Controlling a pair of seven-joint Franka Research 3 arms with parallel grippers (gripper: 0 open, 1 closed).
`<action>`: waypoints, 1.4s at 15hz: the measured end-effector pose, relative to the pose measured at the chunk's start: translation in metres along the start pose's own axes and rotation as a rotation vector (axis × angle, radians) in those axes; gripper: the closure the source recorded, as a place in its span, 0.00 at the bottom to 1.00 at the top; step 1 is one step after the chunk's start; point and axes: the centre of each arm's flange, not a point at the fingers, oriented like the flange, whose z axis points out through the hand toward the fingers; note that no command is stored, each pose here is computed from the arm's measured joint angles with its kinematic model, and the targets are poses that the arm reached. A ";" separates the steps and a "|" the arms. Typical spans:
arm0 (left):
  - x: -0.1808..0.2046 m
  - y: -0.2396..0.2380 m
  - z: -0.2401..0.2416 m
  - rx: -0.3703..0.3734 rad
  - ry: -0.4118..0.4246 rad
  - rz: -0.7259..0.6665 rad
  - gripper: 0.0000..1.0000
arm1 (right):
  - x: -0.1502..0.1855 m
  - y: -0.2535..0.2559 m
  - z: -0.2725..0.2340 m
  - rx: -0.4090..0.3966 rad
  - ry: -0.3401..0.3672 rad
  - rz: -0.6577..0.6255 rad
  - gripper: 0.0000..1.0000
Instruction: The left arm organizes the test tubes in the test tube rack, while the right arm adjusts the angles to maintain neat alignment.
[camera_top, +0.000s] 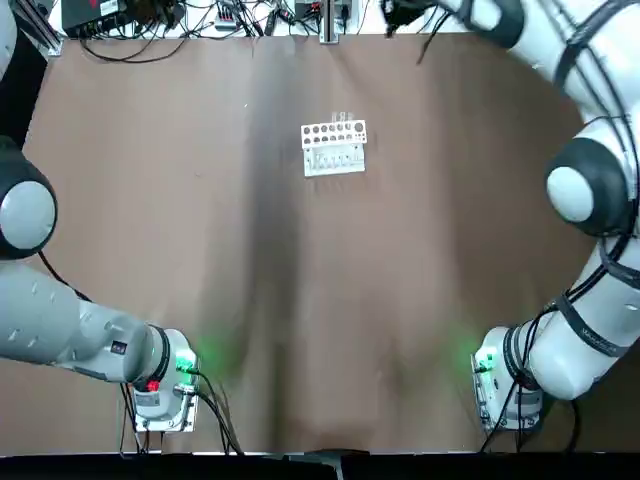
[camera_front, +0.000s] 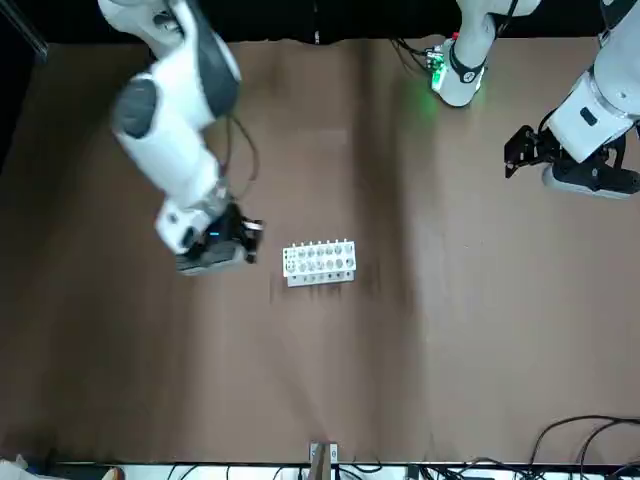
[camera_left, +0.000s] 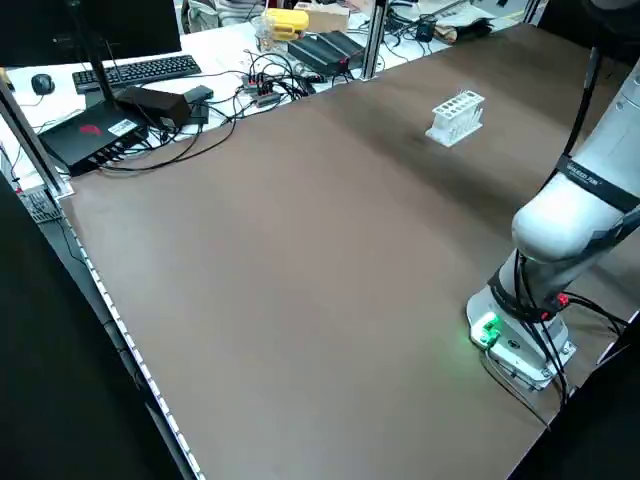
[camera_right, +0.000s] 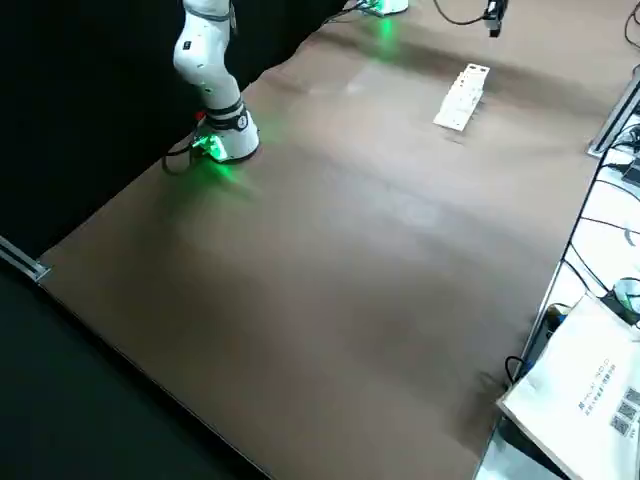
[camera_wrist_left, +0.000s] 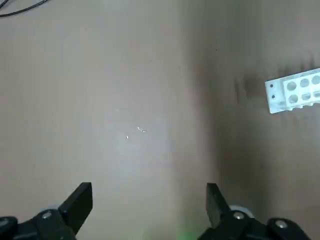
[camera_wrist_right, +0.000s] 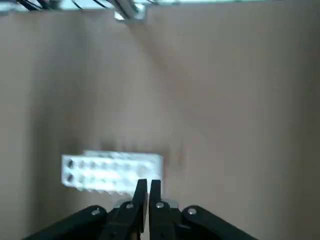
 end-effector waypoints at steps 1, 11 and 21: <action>0.001 -0.001 -0.001 0.000 0.006 -0.004 0.00 | 0.001 0.029 -0.018 -0.014 -0.039 -0.020 0.92; 0.005 -0.015 -0.005 -0.001 0.053 -0.047 0.00 | -0.069 0.226 -0.163 -0.031 -0.212 -0.073 0.87; 0.004 -0.016 -0.007 -0.002 0.056 -0.091 0.00 | -0.102 0.234 -0.168 -0.093 -0.183 -0.080 0.10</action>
